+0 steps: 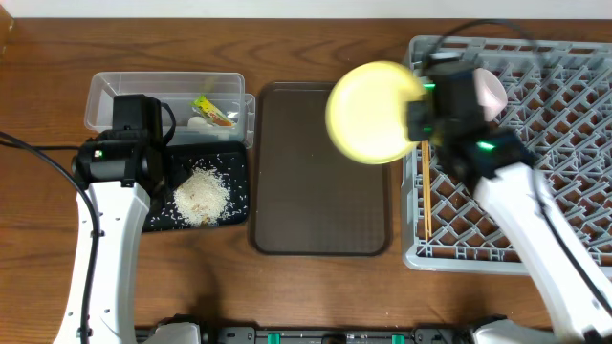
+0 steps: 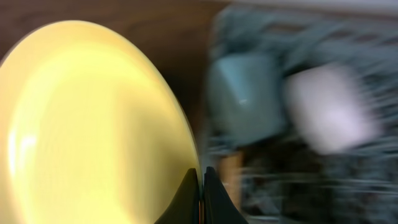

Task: Sort waste into correct bins and load items into the dishwasher rack
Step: 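Lift the yellow plate and stand it upright in the rack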

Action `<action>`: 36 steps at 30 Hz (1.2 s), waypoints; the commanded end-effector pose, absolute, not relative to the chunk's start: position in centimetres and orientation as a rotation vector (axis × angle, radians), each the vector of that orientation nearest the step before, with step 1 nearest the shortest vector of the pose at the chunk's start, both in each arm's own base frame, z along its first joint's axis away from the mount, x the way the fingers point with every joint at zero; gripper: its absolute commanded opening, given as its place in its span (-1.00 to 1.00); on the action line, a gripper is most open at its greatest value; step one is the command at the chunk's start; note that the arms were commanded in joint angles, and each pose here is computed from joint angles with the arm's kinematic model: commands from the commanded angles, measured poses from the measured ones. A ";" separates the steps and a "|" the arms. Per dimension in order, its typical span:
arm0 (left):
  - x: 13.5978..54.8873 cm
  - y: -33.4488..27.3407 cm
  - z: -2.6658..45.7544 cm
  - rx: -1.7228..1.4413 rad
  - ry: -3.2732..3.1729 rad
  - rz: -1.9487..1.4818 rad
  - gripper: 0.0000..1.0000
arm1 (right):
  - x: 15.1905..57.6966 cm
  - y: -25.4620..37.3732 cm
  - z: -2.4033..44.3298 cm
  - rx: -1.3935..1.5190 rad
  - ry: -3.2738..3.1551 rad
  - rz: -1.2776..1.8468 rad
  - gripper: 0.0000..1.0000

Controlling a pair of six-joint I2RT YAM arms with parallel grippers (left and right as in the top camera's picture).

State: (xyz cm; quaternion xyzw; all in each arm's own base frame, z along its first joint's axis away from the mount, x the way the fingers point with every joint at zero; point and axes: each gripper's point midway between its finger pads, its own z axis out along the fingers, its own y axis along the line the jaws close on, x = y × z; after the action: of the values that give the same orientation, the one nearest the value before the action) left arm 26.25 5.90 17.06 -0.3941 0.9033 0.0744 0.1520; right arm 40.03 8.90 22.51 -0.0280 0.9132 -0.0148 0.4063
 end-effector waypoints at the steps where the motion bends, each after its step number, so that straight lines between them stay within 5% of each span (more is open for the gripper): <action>1: 26.3 6.1 16.9 -1.154 2.585 0.221 0.55 | 39.2 3.4 26.4 -0.123 2.206 -0.303 -0.98; 12: 26.3 6.1 16.9 -1.153 2.585 0.221 0.55 | 35.5 -7.7 28.4 -0.206 2.253 -0.861 -0.98; 27: 26.3 6.1 16.9 -1.153 2.585 0.221 0.55 | 35.9 -6.0 21.0 -0.106 2.485 -0.770 -0.98; 30: 26.3 6.1 16.9 -1.154 2.585 0.221 0.54 | 36.5 -4.1 20.5 -0.103 2.488 -0.630 -0.60; 36: 26.3 6.1 16.9 -1.154 2.585 0.221 0.56 | 37.1 -1.6 19.7 0.057 2.499 -0.330 -0.16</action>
State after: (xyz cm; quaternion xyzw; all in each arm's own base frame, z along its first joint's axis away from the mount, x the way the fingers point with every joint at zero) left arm 26.25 5.90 17.06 -0.3943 0.9032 0.0743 0.1522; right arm 36.92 -2.97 20.05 -0.0323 0.9365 -0.1918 0.2919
